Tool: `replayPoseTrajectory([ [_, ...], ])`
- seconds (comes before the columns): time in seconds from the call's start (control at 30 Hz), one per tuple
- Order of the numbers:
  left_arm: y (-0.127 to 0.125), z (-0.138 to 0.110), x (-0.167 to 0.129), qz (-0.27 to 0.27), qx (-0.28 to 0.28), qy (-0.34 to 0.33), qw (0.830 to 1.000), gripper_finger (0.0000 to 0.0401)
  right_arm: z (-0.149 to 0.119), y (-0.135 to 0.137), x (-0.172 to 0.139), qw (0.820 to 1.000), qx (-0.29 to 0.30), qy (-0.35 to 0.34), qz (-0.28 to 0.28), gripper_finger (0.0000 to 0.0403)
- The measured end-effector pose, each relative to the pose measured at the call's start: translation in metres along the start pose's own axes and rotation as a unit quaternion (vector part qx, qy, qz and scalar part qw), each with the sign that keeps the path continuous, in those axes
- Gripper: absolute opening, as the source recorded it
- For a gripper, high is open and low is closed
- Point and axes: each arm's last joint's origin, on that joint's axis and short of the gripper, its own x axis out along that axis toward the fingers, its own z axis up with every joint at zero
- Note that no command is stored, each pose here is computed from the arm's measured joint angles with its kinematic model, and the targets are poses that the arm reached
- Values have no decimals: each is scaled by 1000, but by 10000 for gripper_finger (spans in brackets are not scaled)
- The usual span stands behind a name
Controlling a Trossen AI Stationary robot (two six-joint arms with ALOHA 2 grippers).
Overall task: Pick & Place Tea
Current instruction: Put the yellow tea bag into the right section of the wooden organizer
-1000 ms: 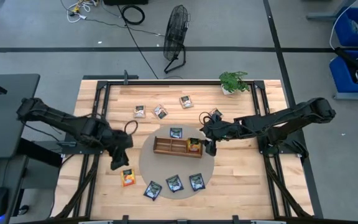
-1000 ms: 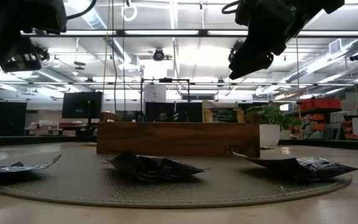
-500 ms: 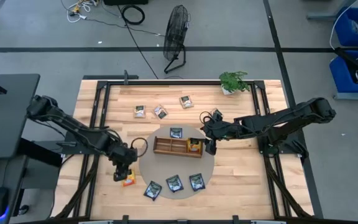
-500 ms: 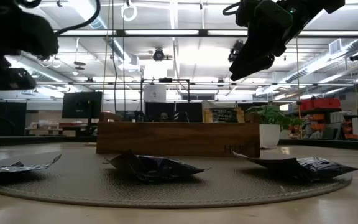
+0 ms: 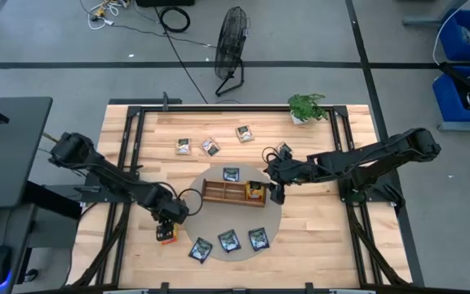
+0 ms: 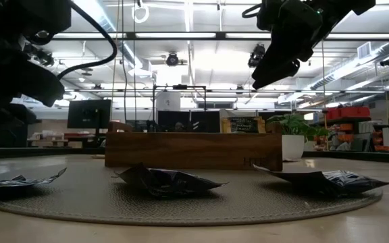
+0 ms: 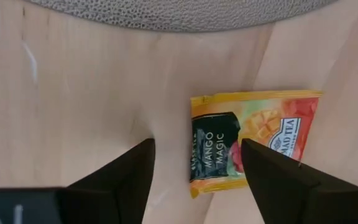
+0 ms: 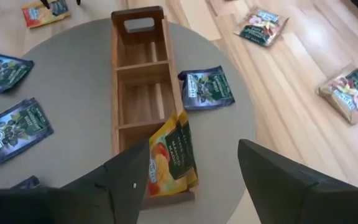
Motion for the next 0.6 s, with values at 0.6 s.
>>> replayPoseTrajectory([
  [0.6, 1, 1, 4, 39, 21, -30, 999, 199, -2, -1, 0, 1000, 12, 9, -4, 252],
])
